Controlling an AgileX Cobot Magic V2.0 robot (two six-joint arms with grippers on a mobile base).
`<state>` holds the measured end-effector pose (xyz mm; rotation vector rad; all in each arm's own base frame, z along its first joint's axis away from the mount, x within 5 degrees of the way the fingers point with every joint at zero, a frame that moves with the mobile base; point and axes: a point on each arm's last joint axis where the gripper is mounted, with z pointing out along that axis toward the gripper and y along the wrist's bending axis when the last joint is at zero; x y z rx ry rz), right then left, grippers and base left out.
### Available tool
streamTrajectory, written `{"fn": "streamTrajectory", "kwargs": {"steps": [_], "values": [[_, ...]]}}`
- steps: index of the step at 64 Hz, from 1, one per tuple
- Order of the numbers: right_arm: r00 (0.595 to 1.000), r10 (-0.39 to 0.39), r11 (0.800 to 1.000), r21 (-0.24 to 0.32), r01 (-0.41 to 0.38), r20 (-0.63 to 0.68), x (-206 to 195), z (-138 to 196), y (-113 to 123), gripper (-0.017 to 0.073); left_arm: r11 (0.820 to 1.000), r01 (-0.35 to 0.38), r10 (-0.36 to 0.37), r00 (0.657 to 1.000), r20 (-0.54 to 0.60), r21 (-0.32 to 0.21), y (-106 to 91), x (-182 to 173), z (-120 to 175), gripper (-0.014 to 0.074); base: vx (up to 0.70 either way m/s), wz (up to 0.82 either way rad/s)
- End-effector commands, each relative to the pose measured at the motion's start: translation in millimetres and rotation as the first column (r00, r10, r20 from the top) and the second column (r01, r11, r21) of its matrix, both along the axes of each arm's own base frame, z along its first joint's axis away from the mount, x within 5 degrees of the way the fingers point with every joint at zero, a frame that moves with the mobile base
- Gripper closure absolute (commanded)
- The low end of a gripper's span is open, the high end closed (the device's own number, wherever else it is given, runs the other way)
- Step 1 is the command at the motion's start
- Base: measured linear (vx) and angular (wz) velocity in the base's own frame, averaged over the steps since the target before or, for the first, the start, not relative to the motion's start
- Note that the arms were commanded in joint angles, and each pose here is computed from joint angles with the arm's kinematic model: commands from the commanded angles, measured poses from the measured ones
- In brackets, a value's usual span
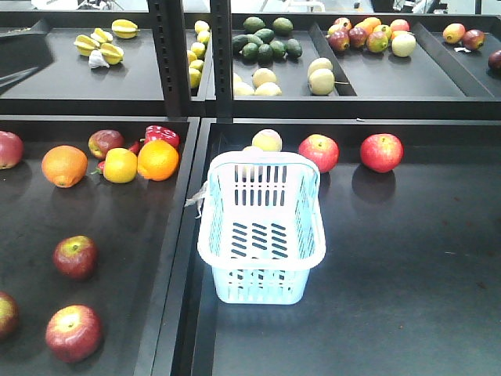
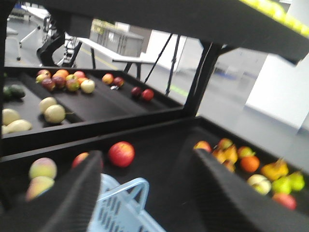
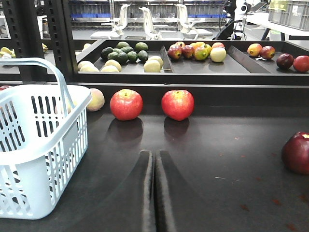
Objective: Pick three apples into basket with both arms
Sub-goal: 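Lower the open left gripper around the light-blue basket handle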
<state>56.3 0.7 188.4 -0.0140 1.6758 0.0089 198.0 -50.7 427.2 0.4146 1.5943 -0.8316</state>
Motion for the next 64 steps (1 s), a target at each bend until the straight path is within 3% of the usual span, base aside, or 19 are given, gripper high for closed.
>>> {"fn": "streamTrajectory", "kwargs": {"steps": [1, 8, 17, 30, 37, 48, 55, 64], "values": [[0.998, -0.005, 1.000, -0.019, 0.007, 0.068, 0.3, 2.2, -0.4, 0.0564, 0.999, 0.023, -0.025, 0.999, 0.046, 0.040, -0.7, 14.8, 15.2, 0.0021, 0.00, 0.00], [0.998, -0.005, 1.000, -0.019, 0.007, 0.068, 0.3, 2.2, -0.4, 0.0564, 0.989, 0.068, -0.075, 0.996, 0.045, 0.129, -3.9, 37.2, 20.0, -0.0040, 0.00, 0.00], [0.998, -0.005, 1.000, -0.019, 0.007, 0.068, 0.3, 2.2, -0.4, 0.0564, 0.963, 0.176, -0.183, 0.983, 0.013, 0.205, -17.6, 67.7, 18.9, -0.0022, 0.00, 0.00], [0.998, -0.005, 1.000, -0.019, 0.007, 0.068, 0.3, 2.2, -0.4, 0.0564, 0.884, 0.293, -0.312, 0.950, -0.006, 0.364, -49.7, 111.9, -1.4, 0.0023, 0.00, 0.00], [0.998, -0.005, 1.000, -0.019, 0.007, 0.068, 0.3, 2.2, -0.4, 0.0564, 0.860, 0.332, -0.348, 0.937, -0.031, 0.387, -66.8, 133.0, -13.4, 0.0027, 0.00, 0.00], [0.998, -0.005, 1.000, -0.019, 0.007, 0.068, 0.3, 2.2, -0.4, 0.0564, 0.837, 0.383, -0.387, 0.919, -0.073, 0.391, -87.1, 164.6, -35.4, 0.0027, 0.00, 0.00], [0.998, -0.005, 1.000, -0.019, 0.007, 0.068, 0.3, 2.2, -0.4, 0.0564, 0.795, 0.399, -0.404, 0.910, -0.091, 0.457, -97.7, 180.5, -48.3, 0.0027, 0.00, 0.00], [0.998, -0.005, 1.000, -0.019, 0.007, 0.068, 0.3, 2.2, -0.4, 0.0564, 0.725, 0.411, -0.427, 0.898, -0.108, 0.552, -113.7, 195.8, -63.1, 0.0027, 0.00, 0.00]]}}
